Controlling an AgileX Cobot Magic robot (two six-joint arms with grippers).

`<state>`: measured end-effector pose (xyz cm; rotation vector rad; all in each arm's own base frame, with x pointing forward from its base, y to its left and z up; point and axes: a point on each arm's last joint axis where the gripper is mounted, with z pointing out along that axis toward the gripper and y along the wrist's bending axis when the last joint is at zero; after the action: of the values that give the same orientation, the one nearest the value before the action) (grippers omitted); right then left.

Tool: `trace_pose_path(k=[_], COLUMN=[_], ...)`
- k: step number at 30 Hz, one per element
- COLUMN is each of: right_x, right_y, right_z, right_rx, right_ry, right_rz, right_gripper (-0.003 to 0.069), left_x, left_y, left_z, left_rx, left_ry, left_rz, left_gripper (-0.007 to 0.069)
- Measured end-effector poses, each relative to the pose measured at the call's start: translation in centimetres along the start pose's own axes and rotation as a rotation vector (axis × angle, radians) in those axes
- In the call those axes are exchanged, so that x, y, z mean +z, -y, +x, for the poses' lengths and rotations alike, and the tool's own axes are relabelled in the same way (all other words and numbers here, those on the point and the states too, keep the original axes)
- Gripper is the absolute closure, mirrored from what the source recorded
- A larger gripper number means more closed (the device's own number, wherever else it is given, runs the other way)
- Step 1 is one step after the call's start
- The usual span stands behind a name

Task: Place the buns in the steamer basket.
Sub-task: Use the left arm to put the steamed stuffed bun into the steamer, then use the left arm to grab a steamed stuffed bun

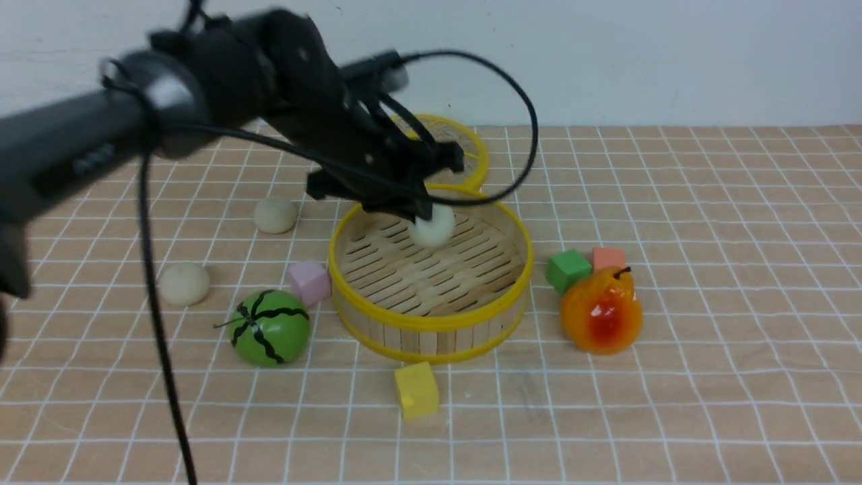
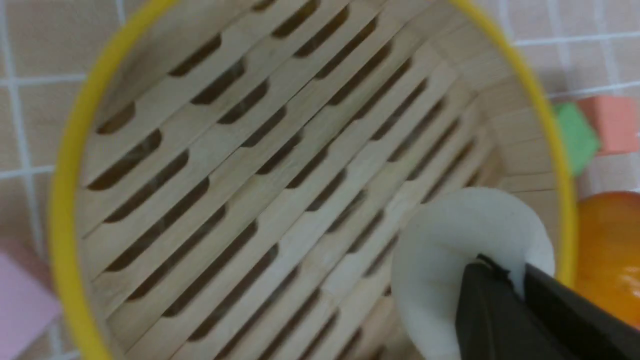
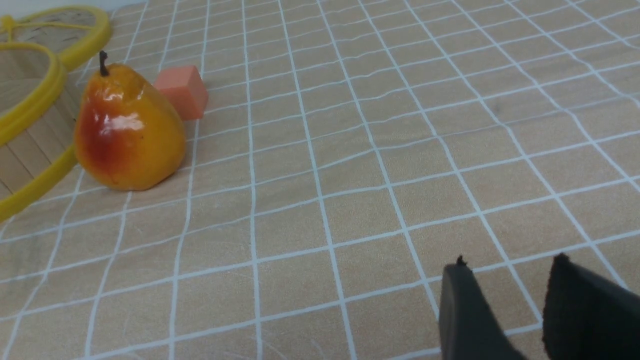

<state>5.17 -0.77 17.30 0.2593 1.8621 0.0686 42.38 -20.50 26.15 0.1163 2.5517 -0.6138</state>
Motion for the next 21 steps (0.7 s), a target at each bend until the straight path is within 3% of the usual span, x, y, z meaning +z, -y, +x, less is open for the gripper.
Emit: trace_pose_path(k=[5, 9, 11, 15, 16, 17, 21], right_x=[0.0, 0.0, 0.0, 0.0, 0.0, 0.0, 0.0], right_y=[0.0, 0.0, 0.0, 0.0, 0.0, 0.0, 0.0], right_z=[0.0, 0.0, 0.0, 0.0, 0.0, 0.0, 0.0], right_rx=[0.0, 0.0, 0.0, 0.0, 0.0, 0.0, 0.0], right_ry=[0.0, 0.0, 0.0, 0.0, 0.0, 0.0, 0.0], right_rz=[0.0, 0.0, 0.0, 0.0, 0.0, 0.0, 0.0], right_gripper=[0.0418, 0.0418, 0.0418, 0.0418, 0.0418, 0.0418, 0.0418], left_x=[4.7, 5.3, 4.7, 2.1, 2.1, -0.7, -7.6], left_y=[-1.8, -2.1, -1.8, -1.1, -1.0, -0.8, -2.1], left_z=[1.4, 1.6, 1.2, 0.1, 0.1, -1.1, -3.1], left_rx=[-0.126, -0.157, -0.151, -0.081, -0.082, -0.025, 0.035], left_ry=[-0.07, -0.078, -0.08, -0.09, -0.093, -0.064, 0.006], left_rz=[-0.041, -0.047, -0.046, -0.087, -0.087, -0.132, -0.269], left_gripper=[0.057, 0.0487, 0.0368, 0.0197, 0.019, 0.0135, 0.0095])
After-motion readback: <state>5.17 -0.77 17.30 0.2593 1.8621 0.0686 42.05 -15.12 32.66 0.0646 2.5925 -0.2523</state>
